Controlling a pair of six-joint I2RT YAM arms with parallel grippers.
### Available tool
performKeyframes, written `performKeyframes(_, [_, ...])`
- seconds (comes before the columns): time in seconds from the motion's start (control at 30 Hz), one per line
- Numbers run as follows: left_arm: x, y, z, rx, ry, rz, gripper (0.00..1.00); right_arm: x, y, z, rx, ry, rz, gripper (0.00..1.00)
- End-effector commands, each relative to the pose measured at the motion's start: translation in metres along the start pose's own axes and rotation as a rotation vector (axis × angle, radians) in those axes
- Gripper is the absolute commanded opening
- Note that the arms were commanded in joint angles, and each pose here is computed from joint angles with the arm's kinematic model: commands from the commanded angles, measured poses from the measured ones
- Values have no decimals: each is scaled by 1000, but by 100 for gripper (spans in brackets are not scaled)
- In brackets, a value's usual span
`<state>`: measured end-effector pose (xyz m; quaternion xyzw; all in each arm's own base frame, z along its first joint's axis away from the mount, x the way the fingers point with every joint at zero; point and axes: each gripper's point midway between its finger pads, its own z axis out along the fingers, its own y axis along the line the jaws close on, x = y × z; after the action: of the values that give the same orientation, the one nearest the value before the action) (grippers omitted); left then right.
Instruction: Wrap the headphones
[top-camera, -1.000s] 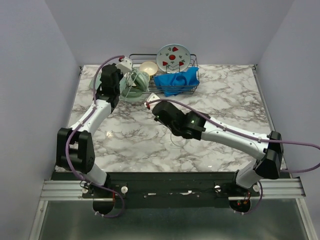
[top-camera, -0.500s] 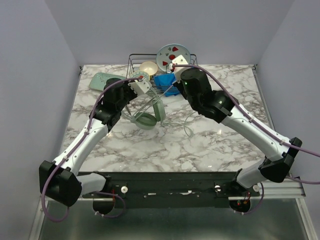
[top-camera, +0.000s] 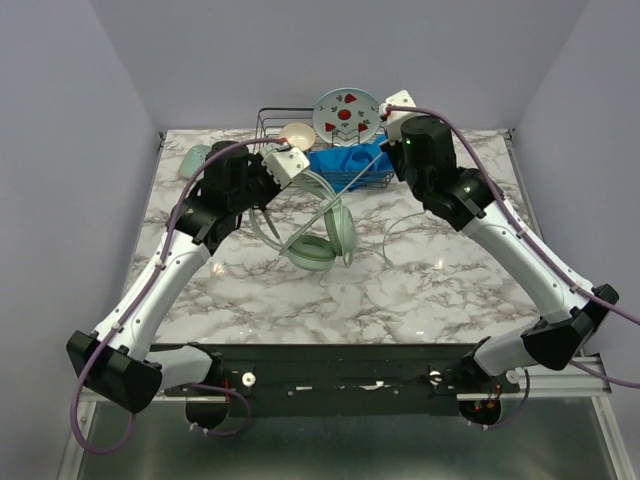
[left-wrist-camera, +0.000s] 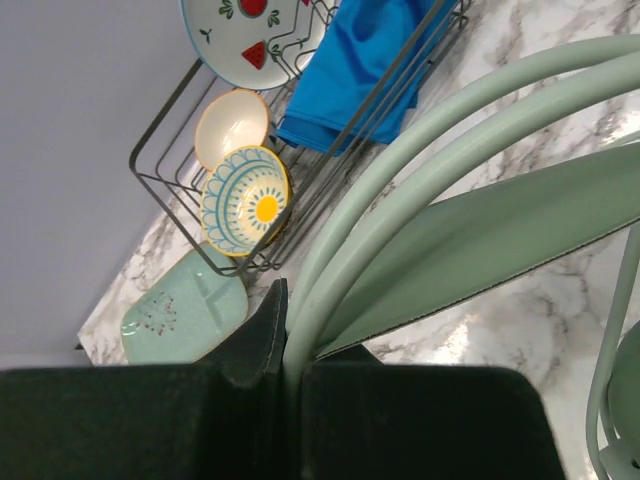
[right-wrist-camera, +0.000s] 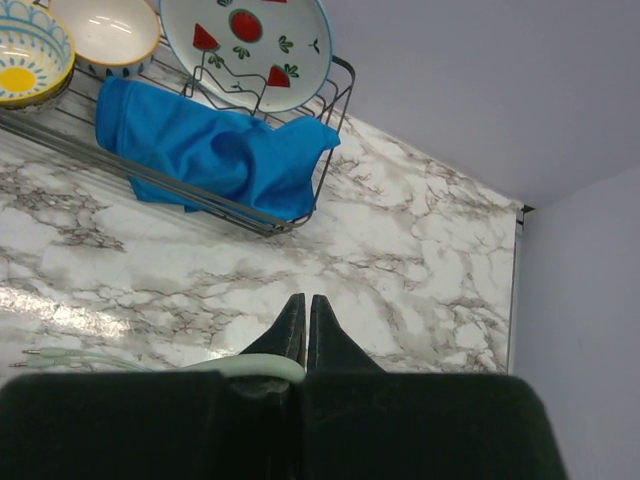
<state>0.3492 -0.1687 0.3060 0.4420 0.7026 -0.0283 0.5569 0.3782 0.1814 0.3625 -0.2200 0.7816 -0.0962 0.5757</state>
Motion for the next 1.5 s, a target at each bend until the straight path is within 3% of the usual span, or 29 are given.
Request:
performKeyframes(0.0, [-15, -30, -30, 169, -2, -120, 0, 0, -24, 1, -24, -53, -7, 1])
performKeyframes(0.23, [-56, -47, -59, 307, -80, -222, 0, 6, 13, 14, -240, -107, 20, 1])
performKeyframes(0.3, [-81, -41, -72, 312, -138, -260, 0, 8, 42, 14, -371, -144, 29, 9])
performKeyframes(0.33, [-90, -38, -75, 298, -147, -319, 0, 10, 54, 13, -428, -154, 35, 18])
performKeyframes(0.43, [-118, -11, -88, 194, -195, -410, 0, 9, 93, 5, -624, -222, 83, 33])
performKeyframes(0.53, [-148, 5, -104, 160, -267, -444, 0, 5, 124, 4, -765, -266, 180, 43])
performKeyframes(0.67, [-186, 18, -132, 147, -373, -503, 0, -3, 150, 17, -850, -323, 311, 49])
performKeyframes(0.83, [-218, 30, -160, 134, -466, -514, 0, 3, 185, 37, -925, -293, 427, 55])
performKeyframes(1.07, [-224, 49, -167, 46, -493, -514, 0, 43, 223, 55, -931, -206, 425, 55])
performKeyframes(1.3, [-239, 65, -184, -21, -550, -503, 0, 122, 246, 85, -862, -28, 433, 54])
performKeyframes(1.47, [-233, 79, -181, -94, -538, -524, 0, 171, 262, 92, -855, 83, 443, 48])
